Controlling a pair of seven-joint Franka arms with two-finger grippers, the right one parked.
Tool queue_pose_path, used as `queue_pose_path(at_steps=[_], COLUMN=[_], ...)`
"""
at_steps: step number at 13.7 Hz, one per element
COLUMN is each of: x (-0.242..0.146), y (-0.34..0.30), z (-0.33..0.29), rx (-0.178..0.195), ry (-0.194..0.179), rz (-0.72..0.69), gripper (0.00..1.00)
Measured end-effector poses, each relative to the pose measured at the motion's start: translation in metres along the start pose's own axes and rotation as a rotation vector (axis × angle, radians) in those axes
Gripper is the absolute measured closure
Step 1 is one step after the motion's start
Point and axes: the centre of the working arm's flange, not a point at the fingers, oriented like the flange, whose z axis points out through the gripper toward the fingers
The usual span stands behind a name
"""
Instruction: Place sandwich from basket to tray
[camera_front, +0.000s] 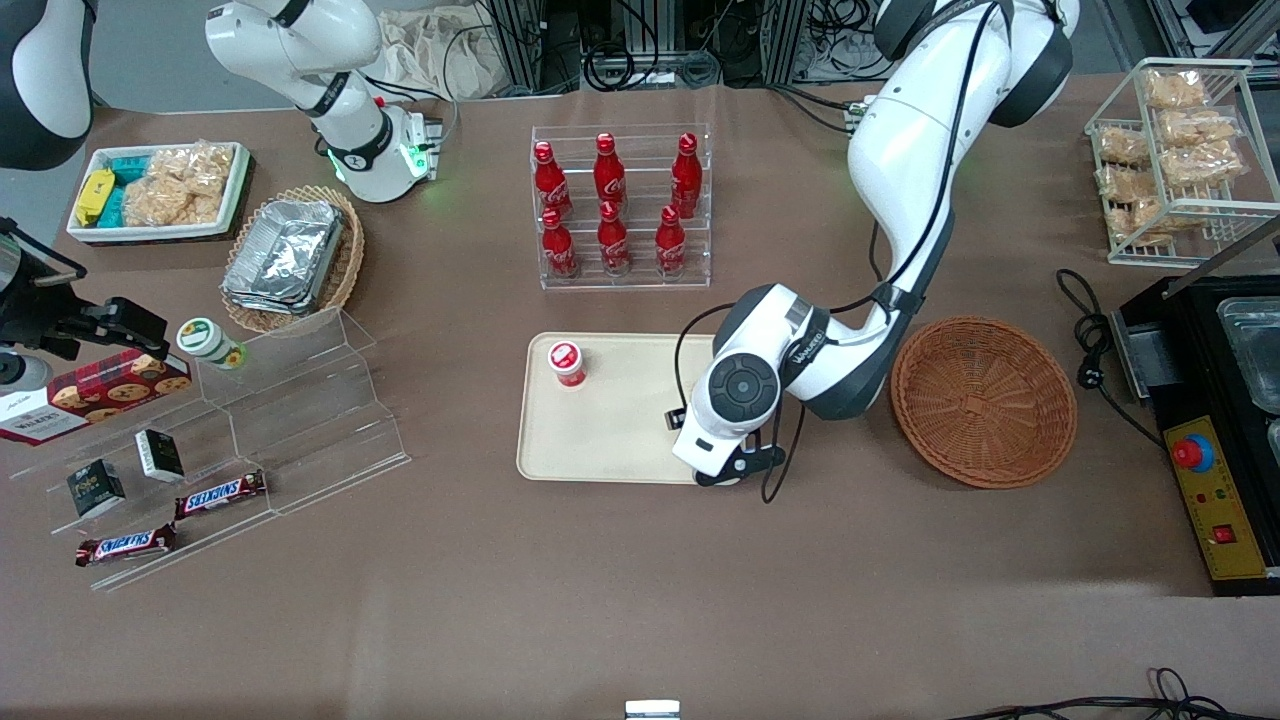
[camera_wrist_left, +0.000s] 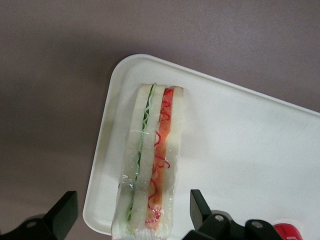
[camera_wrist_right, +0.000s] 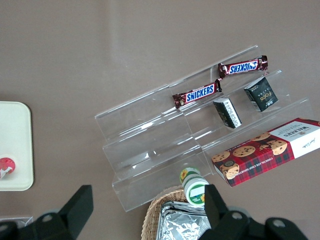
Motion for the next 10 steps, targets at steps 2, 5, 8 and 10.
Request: queue_pose_path(at_steps=[2, 5, 8, 10], x=[0.0001, -0.0007, -0.0009, -0.0008], y=[-0.0026, -0.004, -0.0053, -0.007], z=[-0.0002, -0.0001, 0.0001, -0.0035], rx=[0.013, 0.023, 0.031, 0.036], ry=[-0.009, -0.016, -0.021, -0.023], rz=[-0.003, -0.005, -0.008, -0.01], gripper=[0.0, 0.0, 0.0, 0.0])
